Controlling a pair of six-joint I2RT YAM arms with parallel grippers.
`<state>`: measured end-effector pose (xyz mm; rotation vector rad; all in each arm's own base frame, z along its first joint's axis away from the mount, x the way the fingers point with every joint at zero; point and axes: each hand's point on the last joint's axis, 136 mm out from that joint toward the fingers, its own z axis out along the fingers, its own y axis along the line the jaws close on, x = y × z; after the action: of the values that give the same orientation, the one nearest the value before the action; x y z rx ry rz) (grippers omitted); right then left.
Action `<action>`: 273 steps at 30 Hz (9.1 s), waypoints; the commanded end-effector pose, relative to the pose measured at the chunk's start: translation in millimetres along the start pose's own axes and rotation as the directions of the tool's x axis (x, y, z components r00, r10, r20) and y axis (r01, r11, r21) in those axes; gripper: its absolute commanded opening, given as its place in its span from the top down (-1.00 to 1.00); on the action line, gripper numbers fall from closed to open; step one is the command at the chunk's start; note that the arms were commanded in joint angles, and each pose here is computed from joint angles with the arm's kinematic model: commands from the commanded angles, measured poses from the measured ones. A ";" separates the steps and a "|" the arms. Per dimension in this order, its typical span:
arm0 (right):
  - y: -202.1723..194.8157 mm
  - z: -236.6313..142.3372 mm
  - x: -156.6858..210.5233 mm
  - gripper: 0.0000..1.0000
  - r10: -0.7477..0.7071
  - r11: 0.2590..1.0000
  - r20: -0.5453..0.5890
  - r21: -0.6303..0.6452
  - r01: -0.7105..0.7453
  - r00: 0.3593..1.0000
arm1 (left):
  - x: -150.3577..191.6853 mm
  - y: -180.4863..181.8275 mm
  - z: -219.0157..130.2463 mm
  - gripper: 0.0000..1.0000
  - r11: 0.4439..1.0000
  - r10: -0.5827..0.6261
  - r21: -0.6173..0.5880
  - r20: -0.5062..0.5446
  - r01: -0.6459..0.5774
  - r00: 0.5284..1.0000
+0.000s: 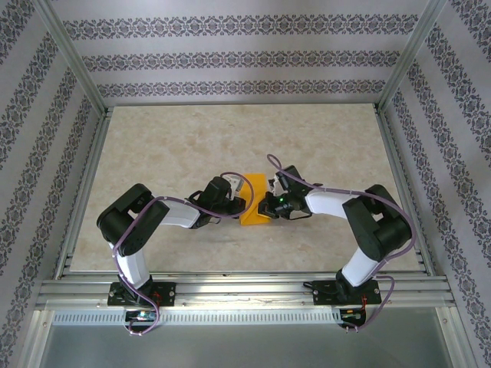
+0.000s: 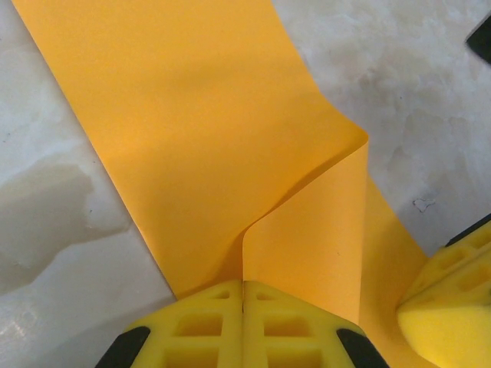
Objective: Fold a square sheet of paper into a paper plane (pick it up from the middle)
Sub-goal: Fold the triangle a second time at the center of the table.
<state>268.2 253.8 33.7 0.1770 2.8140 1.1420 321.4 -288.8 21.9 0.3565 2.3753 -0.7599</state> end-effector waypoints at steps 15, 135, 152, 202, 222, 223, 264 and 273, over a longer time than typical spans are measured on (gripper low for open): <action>26.6 26.4 -23.9 1.00 0.127 0.983 0.038 -0.139 -0.121 0.991 | 15.6 10.6 3.5 1.00 1.000 0.005 -0.016 -0.052 -0.006 0.999; -51.0 20.4 -21.6 1.00 0.213 0.972 0.063 0.093 -0.218 0.975 | -11.2 -75.6 -35.8 0.98 0.928 -0.225 0.246 -0.232 0.280 0.947; -49.3 19.2 -21.4 1.00 0.212 0.972 0.062 0.090 -0.217 0.975 | 33.9 -58.9 -8.0 1.00 0.942 -0.256 0.109 -0.382 0.319 0.888; -57.3 18.4 -20.1 1.00 0.209 0.970 0.061 0.116 -0.214 0.976 | 7.1 -72.4 -52.7 0.87 0.921 -0.288 0.177 -0.294 0.348 0.911; -46.6 16.2 -23.2 1.00 0.197 0.976 0.061 0.077 -0.202 0.978 | 81.5 -7.3 -3.0 1.00 0.928 -0.365 -0.102 -0.448 0.359 0.816; -42.4 15.0 -24.5 1.00 0.183 0.980 0.062 0.066 -0.187 0.981 | 88.3 -5.2 -4.0 1.00 0.924 -0.373 -0.105 -0.452 0.367 0.810; 11.7 -25.6 -75.7 1.00 0.031 0.999 0.154 -0.049 -0.024 0.988 | 91.1 -13.5 -8.7 1.00 0.936 -0.325 -0.035 -0.471 0.351 0.820; -17.5 8.8 -43.2 1.00 0.091 0.996 0.062 -0.001 -0.091 0.994 | 87.8 -16.2 -9.8 1.00 0.936 -0.321 -0.025 -0.470 0.352 0.822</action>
<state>317.5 249.1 36.4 0.2796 2.7360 1.1597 273.4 -320.2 18.8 0.2037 2.7205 -1.1462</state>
